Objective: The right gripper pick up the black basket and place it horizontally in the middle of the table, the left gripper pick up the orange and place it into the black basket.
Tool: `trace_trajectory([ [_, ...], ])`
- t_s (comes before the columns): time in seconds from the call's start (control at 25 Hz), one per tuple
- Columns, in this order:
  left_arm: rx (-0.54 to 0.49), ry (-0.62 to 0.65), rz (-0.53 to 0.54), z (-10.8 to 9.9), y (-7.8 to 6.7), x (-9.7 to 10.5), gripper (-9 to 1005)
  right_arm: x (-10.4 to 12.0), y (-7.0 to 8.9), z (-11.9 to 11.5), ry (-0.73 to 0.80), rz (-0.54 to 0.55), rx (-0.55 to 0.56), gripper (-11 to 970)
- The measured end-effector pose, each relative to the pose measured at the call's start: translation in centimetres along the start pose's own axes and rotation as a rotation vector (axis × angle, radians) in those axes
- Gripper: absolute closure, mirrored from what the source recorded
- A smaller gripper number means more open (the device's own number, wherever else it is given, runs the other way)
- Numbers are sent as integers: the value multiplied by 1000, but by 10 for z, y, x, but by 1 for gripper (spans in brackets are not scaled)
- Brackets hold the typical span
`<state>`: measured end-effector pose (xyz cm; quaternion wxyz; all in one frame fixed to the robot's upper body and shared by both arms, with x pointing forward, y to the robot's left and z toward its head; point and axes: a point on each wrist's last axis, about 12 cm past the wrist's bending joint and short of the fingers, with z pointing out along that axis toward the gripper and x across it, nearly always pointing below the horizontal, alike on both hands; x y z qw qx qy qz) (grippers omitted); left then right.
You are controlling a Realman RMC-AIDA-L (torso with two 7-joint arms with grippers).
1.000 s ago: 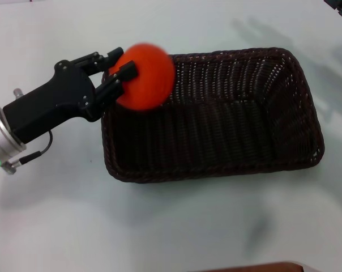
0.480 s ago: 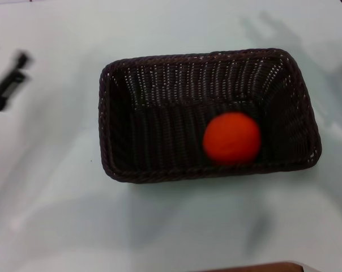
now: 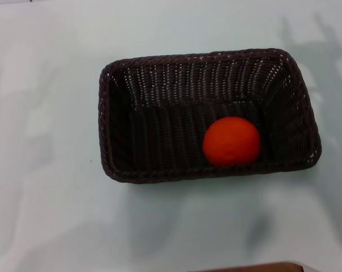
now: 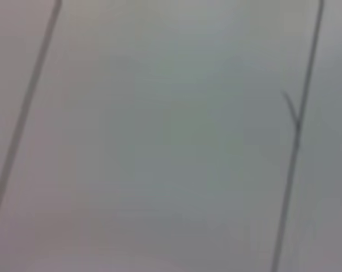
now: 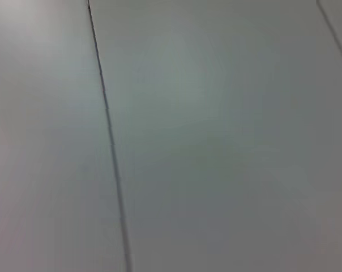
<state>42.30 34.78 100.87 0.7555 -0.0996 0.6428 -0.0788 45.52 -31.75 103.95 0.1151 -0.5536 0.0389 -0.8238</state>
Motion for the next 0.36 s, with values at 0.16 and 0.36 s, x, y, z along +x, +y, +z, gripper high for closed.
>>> trace_trajectory([
  [0.16,-61,-27,0,-5,6,-2,118,-4,2,4,-12,-21,-62,188],
  [0.36,-72,-37,8,-5,5,-2,119,-5,1,12,-9,-20,-64,114],
])
